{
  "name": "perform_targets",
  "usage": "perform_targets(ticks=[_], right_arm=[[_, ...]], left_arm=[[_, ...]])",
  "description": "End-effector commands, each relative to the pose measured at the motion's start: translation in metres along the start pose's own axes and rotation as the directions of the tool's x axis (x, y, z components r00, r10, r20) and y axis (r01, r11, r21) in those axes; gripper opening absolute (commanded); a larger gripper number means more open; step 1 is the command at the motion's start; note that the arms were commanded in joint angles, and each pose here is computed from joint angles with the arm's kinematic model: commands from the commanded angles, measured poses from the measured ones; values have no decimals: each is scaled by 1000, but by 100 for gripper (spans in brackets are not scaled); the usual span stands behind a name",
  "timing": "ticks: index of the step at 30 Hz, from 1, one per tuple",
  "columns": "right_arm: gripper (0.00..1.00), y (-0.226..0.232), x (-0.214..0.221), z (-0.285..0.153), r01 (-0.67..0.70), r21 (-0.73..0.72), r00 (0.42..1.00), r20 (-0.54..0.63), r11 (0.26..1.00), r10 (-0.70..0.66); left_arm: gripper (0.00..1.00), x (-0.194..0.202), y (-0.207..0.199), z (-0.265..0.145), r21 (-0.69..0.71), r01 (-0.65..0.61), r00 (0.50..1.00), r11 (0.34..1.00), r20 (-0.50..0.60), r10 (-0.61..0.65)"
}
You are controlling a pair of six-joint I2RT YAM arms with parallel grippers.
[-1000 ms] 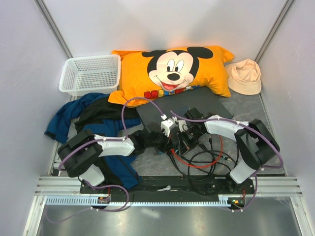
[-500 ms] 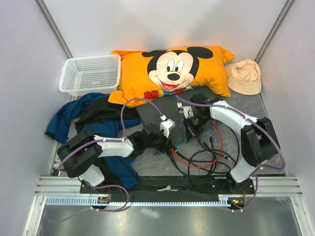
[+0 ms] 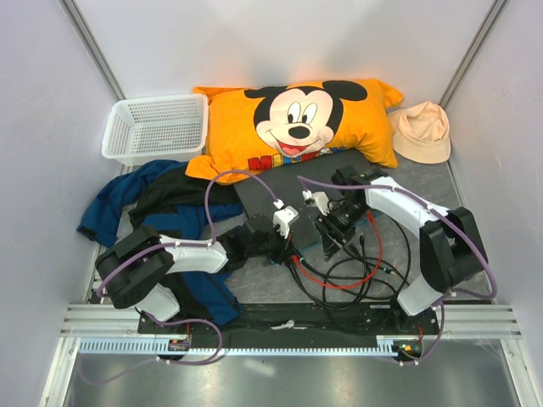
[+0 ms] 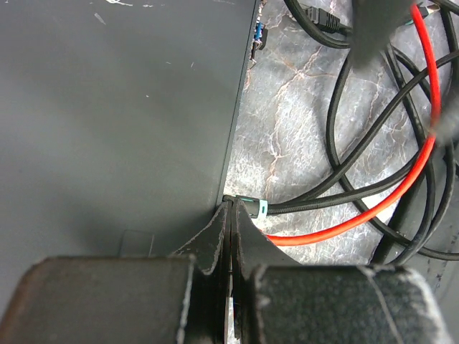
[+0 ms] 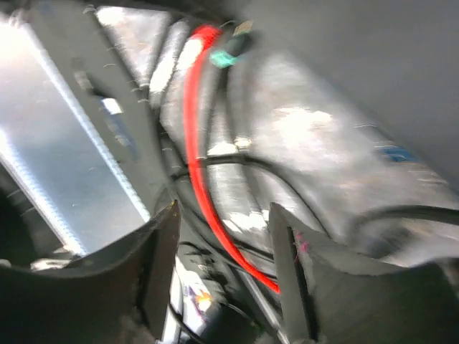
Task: Pull the plug from the switch port
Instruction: Pull the connector from the switch port.
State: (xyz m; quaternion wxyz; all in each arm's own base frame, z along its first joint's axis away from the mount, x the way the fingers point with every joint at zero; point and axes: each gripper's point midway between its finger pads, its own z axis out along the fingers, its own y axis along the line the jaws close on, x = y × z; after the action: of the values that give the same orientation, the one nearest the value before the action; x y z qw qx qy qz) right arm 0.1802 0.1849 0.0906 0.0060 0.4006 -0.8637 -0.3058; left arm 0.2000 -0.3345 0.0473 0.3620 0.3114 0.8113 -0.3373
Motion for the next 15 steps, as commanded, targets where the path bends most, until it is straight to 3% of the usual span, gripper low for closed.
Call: perform_targets(ticks=[1,8,13,15], right_arm=[[64,29,-16,17,86,-185,985,161,979,-56],[66,42,-14,52,-13,-519,994,83,854,65],[61,21,-10,76,-105,-535,992,0,838,124],[53,18,-14,77,-96,-540,993,12,836,121]], left_arm=[[2,49,111,-31,-451,-119,986,885,-155,54],[2,49,109,-30,-441,-121,986,889,-154,57],[2,49,108,-31,-434,-122,986,892,-152,61],[2,49,107,-30,-432,-121,987,894,-151,61]])
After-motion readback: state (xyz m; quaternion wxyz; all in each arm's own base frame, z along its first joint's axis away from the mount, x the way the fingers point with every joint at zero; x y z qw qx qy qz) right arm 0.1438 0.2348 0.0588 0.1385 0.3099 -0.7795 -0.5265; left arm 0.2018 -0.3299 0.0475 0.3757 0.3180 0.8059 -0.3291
